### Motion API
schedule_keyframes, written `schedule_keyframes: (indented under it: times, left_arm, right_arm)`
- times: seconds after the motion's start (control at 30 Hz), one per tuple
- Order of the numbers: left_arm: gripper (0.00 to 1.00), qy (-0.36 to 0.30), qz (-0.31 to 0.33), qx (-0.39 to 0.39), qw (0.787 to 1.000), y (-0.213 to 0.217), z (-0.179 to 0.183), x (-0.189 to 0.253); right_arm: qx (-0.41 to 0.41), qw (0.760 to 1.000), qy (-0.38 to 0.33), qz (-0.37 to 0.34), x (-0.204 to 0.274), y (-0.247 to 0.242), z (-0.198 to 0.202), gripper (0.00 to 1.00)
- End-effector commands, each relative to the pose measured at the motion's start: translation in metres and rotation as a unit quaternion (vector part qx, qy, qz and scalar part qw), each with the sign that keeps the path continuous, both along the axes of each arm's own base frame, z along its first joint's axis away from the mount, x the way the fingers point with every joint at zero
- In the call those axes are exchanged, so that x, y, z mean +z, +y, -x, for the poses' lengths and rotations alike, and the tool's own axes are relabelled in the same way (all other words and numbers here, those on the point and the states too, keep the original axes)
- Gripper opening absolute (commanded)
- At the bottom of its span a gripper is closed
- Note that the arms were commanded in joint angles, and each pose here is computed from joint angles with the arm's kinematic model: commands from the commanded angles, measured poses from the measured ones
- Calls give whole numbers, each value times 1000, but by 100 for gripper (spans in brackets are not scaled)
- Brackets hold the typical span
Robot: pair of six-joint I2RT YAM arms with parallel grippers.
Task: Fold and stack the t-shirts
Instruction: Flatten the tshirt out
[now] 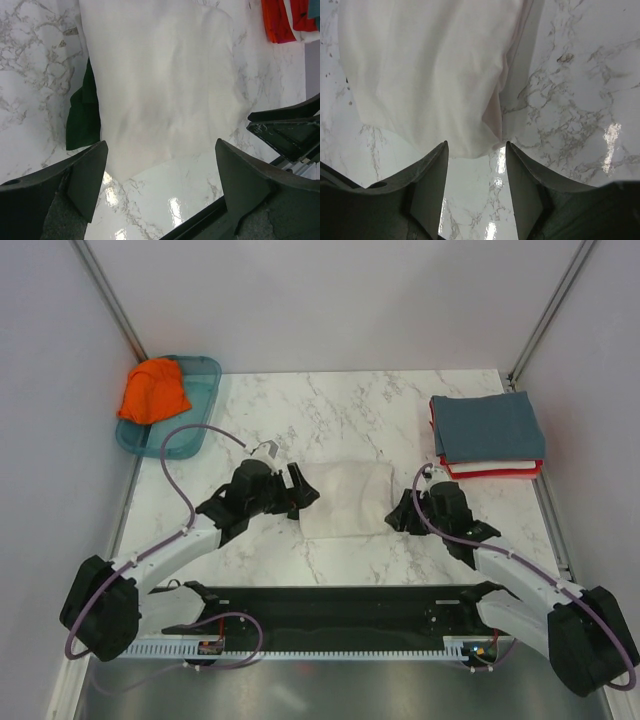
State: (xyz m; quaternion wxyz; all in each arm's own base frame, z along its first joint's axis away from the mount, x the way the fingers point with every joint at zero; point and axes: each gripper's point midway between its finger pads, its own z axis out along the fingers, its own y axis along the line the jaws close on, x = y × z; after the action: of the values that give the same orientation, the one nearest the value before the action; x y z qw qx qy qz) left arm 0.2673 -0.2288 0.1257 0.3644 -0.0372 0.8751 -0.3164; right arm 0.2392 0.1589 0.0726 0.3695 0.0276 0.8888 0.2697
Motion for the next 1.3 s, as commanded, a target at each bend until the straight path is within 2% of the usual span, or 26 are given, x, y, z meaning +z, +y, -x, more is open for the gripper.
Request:
schedule_keyframes:
  times: [0.0,0.13,0.27,0.3,0.4,0.43,0.53,0.63,0.8,1.03,1.27]
  left_arm:
    - [95,-32,-18,-15,999,7,4,12]
    - [96,-41,-2,-19,999,6,8,35]
    - [99,-52,46,12,998,8,10,83]
    - [100,-70,68,17,995,10,13,108]
    - [100,-101,125,31,986,15,22,159]
    - [100,-101,145,36,984,16,26,171]
    - [100,-121,193,39,973,22,40,213]
    - [100,-138,226,44,963,30,51,245]
    - [100,-140,249,42,957,36,64,262]
    - [100,-134,229,-2,964,25,70,259]
    - [100,-129,251,-32,959,25,90,268]
  right_arm:
    - [36,999,-1,-18,8,16,-5,57]
    - [42,999,0,-10,6,21,-16,56]
    - [41,999,-10,-2,11,21,-24,50]
    - [43,999,-15,-4,15,23,-27,49]
    - [48,999,-12,-7,18,26,-30,37]
    - [51,999,-8,-7,17,28,-30,26]
    - [62,998,-12,-25,29,36,-33,13]
    - [60,997,-28,-30,46,39,-42,8]
    - [59,998,-21,-17,53,39,-47,5]
    - [58,998,-9,-21,46,40,-46,0]
    - [71,995,-44,-57,91,55,-58,0]
